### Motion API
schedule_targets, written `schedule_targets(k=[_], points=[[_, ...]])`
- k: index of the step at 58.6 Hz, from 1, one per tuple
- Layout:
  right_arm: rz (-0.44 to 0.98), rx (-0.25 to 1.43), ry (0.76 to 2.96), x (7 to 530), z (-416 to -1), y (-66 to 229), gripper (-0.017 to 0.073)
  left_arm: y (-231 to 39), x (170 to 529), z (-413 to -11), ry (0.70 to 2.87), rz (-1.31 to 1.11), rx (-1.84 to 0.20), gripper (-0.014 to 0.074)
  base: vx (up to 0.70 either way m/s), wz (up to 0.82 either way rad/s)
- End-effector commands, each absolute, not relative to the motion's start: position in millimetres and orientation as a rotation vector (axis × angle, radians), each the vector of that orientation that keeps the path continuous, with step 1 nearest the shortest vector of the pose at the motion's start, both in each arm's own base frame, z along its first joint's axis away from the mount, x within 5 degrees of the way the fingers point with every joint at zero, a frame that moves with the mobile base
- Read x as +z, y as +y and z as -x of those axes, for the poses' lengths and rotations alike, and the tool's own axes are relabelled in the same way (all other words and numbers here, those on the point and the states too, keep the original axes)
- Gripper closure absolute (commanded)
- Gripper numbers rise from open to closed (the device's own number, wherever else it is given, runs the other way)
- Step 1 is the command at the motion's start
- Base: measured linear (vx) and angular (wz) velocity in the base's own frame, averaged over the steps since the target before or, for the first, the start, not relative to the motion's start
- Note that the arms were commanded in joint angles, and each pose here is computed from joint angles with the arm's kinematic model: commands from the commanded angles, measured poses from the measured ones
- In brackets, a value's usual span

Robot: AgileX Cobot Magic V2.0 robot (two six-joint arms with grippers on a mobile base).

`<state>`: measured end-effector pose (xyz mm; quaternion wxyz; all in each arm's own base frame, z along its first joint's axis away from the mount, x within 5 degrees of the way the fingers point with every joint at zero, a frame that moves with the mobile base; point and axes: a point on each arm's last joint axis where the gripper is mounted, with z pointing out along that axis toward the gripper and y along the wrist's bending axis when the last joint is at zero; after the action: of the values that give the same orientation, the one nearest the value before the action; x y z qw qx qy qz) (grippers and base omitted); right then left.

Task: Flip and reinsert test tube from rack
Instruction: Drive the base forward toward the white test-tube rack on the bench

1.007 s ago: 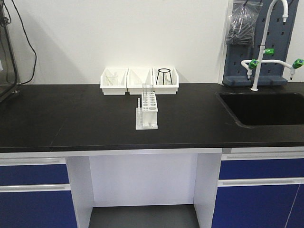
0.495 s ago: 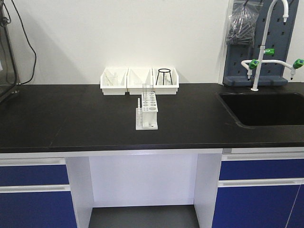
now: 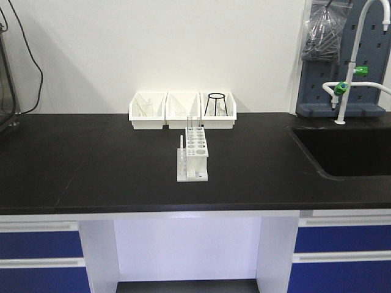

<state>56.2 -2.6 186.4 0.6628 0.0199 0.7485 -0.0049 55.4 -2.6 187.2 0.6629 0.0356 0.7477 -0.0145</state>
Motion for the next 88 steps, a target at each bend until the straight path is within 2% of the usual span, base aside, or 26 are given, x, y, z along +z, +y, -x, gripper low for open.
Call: schedule_targets(k=[1,88], points=[[-0.034,-0.014,1.602,193.5,-55.9,-2.2,0.057,-3.9,196.3,-55.2,1.598,-0.076,-0.057,0.0599,0.33,0.03],[-0.034,-0.014,1.602,193.5,-55.9,-2.2,0.057,-3.9,196.3,-55.2,1.598,-0.076,-0.057,0.0599,0.35,-0.01]])
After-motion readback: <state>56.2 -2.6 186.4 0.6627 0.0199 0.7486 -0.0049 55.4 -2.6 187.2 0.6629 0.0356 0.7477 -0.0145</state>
